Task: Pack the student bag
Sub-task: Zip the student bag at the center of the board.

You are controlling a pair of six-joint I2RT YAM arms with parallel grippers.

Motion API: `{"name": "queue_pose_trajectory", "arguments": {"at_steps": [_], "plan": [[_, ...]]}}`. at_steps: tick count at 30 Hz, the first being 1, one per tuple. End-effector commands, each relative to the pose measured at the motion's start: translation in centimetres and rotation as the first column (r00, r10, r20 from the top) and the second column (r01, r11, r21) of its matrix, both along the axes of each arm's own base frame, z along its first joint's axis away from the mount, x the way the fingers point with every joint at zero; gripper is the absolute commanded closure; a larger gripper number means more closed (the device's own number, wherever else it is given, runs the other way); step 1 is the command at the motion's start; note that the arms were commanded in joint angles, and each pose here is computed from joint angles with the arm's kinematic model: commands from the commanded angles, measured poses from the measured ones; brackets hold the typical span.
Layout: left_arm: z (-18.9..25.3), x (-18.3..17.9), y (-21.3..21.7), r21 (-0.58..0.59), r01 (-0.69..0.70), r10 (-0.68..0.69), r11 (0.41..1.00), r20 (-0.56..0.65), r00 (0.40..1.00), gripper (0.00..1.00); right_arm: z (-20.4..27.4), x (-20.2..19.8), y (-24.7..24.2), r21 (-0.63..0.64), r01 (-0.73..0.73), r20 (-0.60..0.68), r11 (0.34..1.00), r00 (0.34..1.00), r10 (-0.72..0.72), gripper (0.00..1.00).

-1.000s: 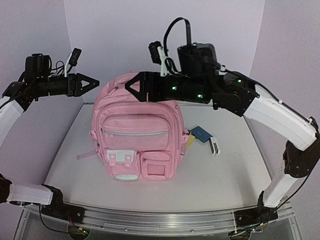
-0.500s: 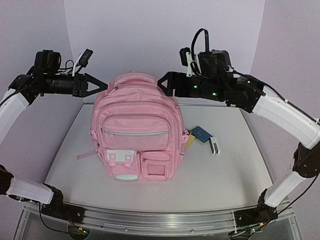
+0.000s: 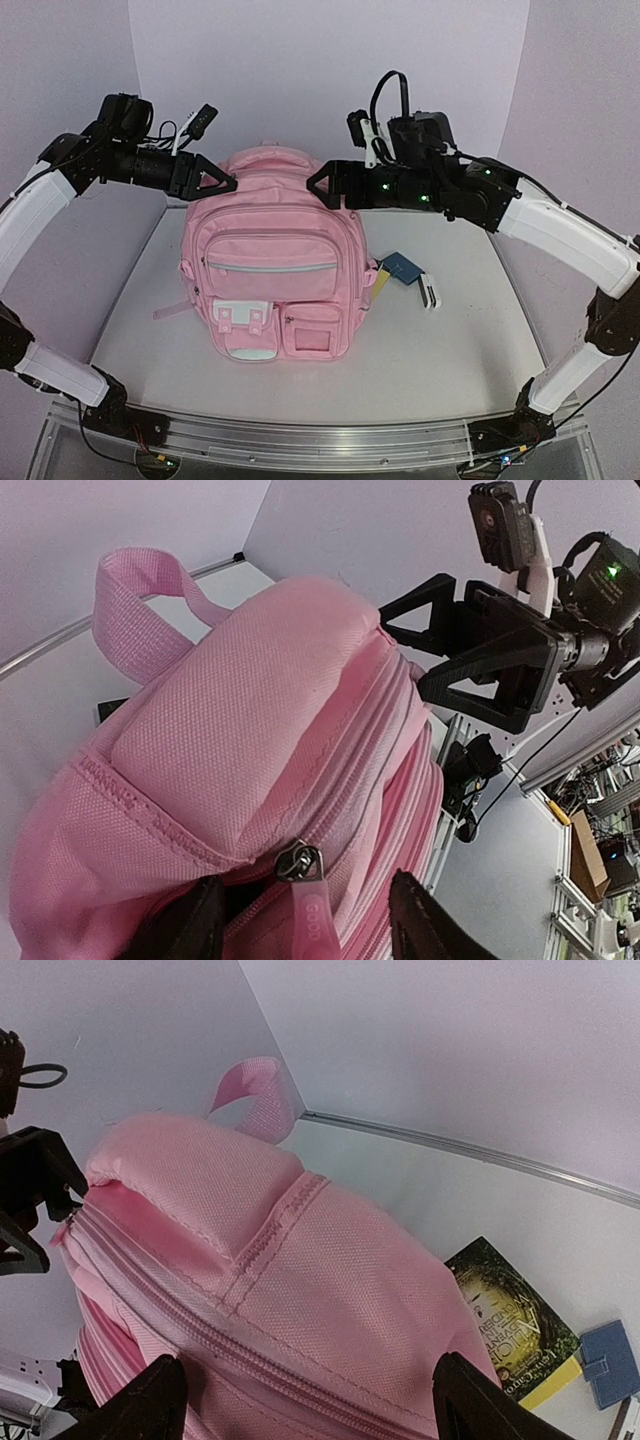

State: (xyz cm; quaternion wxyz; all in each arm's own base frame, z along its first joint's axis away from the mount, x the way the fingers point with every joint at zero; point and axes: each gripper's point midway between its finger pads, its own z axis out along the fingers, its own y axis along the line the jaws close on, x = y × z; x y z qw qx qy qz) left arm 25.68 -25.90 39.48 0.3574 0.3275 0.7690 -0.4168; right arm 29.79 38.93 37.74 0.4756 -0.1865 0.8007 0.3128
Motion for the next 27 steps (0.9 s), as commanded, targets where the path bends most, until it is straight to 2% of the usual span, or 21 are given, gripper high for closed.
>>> {"name": "queue_pose_trajectory", "arguments": {"at_steps": [1, 4, 6, 11, 18, 21, 22, 24, 27], "plan": [[1.2, 0.1, 0.3, 0.021, -0.019, 0.018, 1.000, 0.067, 0.998, 0.57, -1.0, -0.2, 0.8, -0.009, -0.031, -0.006, 0.999, 1.000, 0.031, 0.20], [2.0, -0.3, 0.5, 0.002, -0.020, 0.020, 1.000, 0.094, 0.995, 0.63, -1.0, -0.4, 0.8, -0.007, -0.047, -0.001, 0.999, 0.999, 0.047, 0.29], [2.3, -0.5, 0.8, -0.002, -0.029, 0.029, 1.000, 0.108, 0.994, 0.66, -1.1, -0.6, 0.8, -0.008, -0.055, 0.003, 0.998, 0.998, 0.055, 0.30], [2.7, -0.8, 1.1, -0.006, -0.041, 0.042, 0.999, 0.123, 0.992, 0.72, -0.9, -1.6, 0.8, 0.006, -0.102, 0.007, 0.995, 0.995, 0.102, 0.24], [3.0, -1.0, 1.3, -0.008, -0.046, 0.046, 0.999, 0.129, 0.991, 0.85, -1.5, -2.1, 0.8, 0.006, -0.130, -0.003, 0.992, 0.992, 0.130, 0.23], [2.8, -1.1, 1.2, -0.008, -0.036, 0.037, 0.999, 0.119, 0.992, 0.87, -1.6, -2.5, 0.9, 0.003, -0.155, 0.001, 0.988, 0.988, 0.155, 0.20], [2.7, -1.2, 1.2, -0.008, -0.034, 0.035, 0.999, 0.113, 0.993, 0.87, -1.5, -2.7, 0.8, 0.004, -0.160, 0.005, 0.987, 0.987, 0.160, 0.19], [2.5, -1.3, 1.1, -0.005, -0.024, 0.025, 1.000, 0.102, 0.994, 0.78, -1.4, -2.8, 0.7, 0.006, -0.166, 0.009, 0.986, 0.986, 0.166, 0.18], [2.3, -1.4, 1.0, 0.000, -0.017, 0.017, 1.000, 0.093, 0.996, 0.71, -1.3, -3.0, 0.6, 0.007, -0.167, 0.012, 0.986, 0.986, 0.167, 0.18]]}}
